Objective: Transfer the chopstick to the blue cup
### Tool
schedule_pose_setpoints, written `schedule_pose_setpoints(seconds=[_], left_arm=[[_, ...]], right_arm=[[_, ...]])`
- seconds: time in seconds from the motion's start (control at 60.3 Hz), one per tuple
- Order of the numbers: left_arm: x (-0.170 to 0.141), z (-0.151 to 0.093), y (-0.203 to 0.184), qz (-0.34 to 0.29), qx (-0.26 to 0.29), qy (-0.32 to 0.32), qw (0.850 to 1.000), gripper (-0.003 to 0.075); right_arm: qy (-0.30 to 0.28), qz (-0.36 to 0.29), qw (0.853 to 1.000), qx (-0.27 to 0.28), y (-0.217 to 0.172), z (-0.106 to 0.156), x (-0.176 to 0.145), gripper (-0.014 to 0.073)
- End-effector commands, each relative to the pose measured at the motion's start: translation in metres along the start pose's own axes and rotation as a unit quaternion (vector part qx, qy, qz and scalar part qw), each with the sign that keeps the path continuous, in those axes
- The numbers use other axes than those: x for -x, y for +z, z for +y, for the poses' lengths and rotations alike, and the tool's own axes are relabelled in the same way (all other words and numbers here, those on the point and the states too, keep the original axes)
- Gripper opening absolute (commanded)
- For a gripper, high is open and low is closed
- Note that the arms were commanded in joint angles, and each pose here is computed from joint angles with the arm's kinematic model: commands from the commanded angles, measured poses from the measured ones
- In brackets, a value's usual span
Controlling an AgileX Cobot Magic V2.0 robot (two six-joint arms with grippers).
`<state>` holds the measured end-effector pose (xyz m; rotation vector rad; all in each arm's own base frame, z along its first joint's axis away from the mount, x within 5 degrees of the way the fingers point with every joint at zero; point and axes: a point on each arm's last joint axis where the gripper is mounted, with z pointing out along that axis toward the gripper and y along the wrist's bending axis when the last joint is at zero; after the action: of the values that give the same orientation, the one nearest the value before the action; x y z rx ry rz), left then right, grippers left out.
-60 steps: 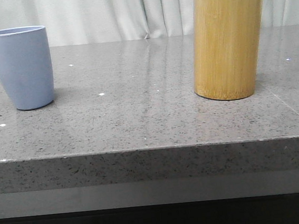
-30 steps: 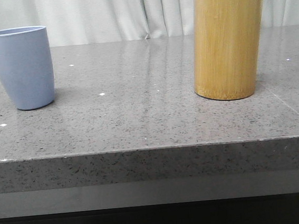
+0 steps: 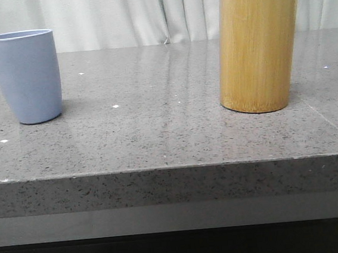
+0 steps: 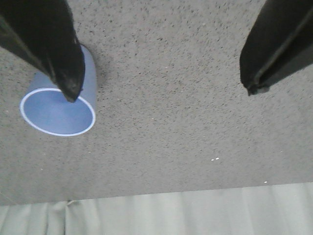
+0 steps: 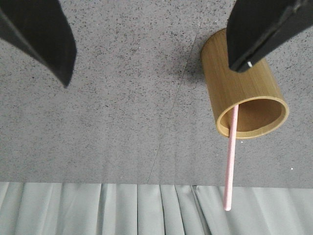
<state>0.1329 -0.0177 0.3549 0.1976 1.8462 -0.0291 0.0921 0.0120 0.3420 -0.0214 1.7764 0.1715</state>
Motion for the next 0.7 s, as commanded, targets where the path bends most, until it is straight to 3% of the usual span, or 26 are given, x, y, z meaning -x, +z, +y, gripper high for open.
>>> schedule_pose_setpoints(seconds=[0.0,0.166,0.299,0.431,0.68], left_arm=[[0.036,-0.006,0.011,-0.025,-0.026,0.017,0.999,0.062],[0.074,-0.031,0.04,0.041,-0.09,0.04,0.994,0.062],[0.097,-0.059,0.069,0.131,-0.136,0.068,0.98,0.062],[0.103,-0.077,0.098,0.207,-0.151,0.086,0.963,0.062],[0.095,-0.094,0.146,0.277,-0.155,0.091,0.944,0.062]], right_arm=[[-0.005,-0.049,0.999,-0.002,-0.002,0.0,0.017,0.0633],[-0.005,-0.049,0.999,-0.002,-0.002,0.0,0.017,0.0633],[-0.005,-0.049,0.999,-0.002,-0.002,0.0,0.017,0.0633],[-0.005,-0.049,0.999,-0.002,-0.002,0.0,0.017,0.0633],[-0.005,-0.049,0.999,-0.002,-0.002,0.0,0.017,0.0633]])
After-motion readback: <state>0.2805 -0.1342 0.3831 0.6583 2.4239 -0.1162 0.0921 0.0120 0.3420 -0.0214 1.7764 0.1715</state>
